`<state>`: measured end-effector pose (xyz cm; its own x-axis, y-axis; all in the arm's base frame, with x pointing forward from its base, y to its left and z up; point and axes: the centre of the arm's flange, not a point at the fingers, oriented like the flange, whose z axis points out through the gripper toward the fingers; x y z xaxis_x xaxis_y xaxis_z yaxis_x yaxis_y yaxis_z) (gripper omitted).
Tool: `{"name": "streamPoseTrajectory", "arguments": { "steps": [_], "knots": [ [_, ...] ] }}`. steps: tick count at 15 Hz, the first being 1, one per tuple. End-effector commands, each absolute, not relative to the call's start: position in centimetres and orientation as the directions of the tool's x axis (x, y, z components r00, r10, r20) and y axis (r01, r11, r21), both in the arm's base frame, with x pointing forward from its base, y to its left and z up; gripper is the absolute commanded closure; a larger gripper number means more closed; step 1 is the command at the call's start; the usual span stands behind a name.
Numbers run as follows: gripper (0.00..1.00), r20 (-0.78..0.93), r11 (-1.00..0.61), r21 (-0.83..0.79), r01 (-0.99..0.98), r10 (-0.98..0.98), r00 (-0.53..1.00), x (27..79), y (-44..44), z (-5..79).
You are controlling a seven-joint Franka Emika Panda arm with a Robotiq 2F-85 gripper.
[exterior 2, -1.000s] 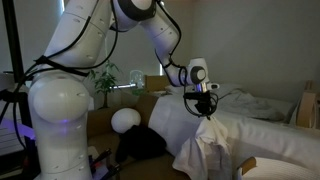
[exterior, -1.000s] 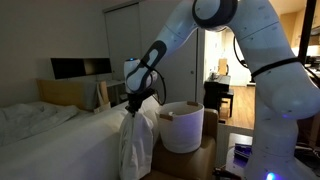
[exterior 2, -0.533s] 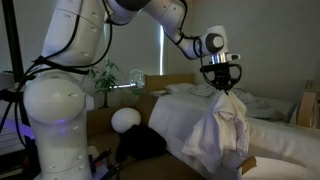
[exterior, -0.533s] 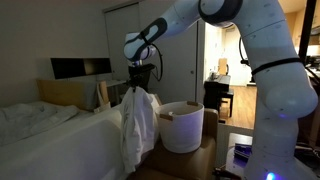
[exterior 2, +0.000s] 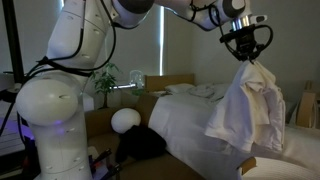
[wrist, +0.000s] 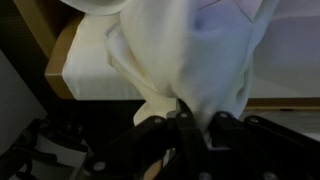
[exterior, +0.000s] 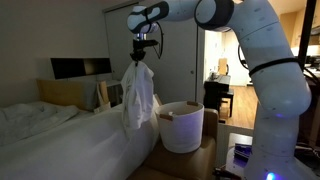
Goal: Pick up the cloth from the couch and put it in the laundry basket.
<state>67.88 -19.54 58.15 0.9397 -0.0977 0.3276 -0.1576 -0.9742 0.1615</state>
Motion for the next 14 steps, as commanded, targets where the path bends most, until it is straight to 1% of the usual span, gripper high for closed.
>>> {"name": "streamPoseTrajectory", "arguments": {
  "steps": [1,8,14],
  "knots": [
    [0.88,0.392,-0.971,0.155,-0.184,-0.111,0.913,71.5,-24.6,64.6],
    [0.88,0.48,-0.942,0.118,-0.315,-0.223,0.849,71.5,-32.6,69.2],
    [0.88,0.525,-0.904,0.097,-0.418,-0.31,0.793,69.2,-38.1,71.4]
  ]
}}
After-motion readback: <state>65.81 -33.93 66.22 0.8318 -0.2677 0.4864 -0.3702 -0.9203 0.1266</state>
